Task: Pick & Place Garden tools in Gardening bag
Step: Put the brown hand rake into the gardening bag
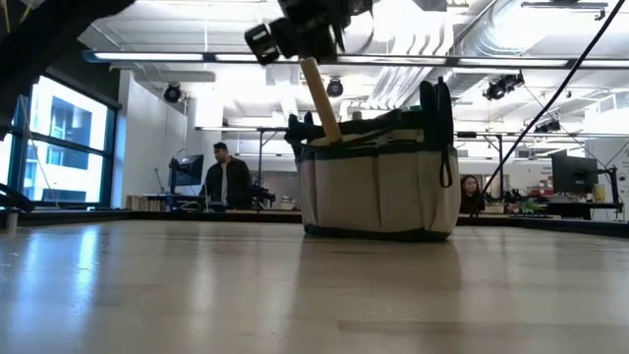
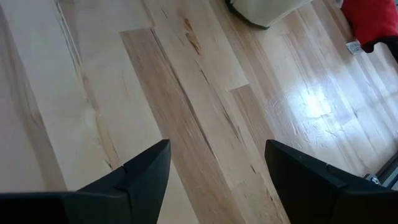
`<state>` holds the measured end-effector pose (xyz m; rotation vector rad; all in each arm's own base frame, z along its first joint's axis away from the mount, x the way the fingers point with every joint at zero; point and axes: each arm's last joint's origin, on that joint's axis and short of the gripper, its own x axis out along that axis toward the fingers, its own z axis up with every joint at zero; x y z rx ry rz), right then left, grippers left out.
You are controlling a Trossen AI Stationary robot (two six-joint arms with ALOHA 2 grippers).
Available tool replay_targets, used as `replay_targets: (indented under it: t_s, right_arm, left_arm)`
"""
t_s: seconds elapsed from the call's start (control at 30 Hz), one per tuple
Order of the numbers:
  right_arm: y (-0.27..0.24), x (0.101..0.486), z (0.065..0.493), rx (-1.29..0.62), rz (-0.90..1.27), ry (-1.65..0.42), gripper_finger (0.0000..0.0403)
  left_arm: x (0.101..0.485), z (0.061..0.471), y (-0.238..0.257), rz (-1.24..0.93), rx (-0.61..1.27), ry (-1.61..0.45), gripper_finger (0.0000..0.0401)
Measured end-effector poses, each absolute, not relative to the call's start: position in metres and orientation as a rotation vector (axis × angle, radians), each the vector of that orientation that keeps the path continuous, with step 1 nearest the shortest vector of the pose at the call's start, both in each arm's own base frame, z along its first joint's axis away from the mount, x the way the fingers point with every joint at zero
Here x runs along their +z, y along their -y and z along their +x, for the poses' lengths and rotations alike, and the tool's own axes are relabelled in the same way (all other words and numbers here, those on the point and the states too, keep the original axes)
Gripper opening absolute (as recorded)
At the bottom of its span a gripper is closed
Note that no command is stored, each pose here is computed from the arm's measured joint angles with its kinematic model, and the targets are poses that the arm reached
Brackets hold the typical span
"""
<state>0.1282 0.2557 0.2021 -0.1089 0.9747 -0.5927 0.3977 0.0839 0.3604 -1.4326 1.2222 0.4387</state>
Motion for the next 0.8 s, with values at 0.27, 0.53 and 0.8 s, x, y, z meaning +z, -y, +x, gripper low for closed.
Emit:
replay_targets:
  t_s: [0.27,0.53,0.8]
  right_arm:
    - [-0.256,0.202,0.128,-0.593,-0.109,-0.976,0.0254]
    - [-0.254,0.202,0.133,-0.622,-0.066,-0.968,0.0254]
    - [-0.256,0.198,0.147,-0.630,0.076,-0.978,0.0254]
  left_arm:
    - [0.393,0.378,-0.009,-0.876,0.429,-1.150,0.0188]
    - [0.393,0.369,0.074,-0.484,0.445,-1.097,0.0188]
    - [0.364,0.362,0.116,-0.274,0.483,-1.166,0.0165]
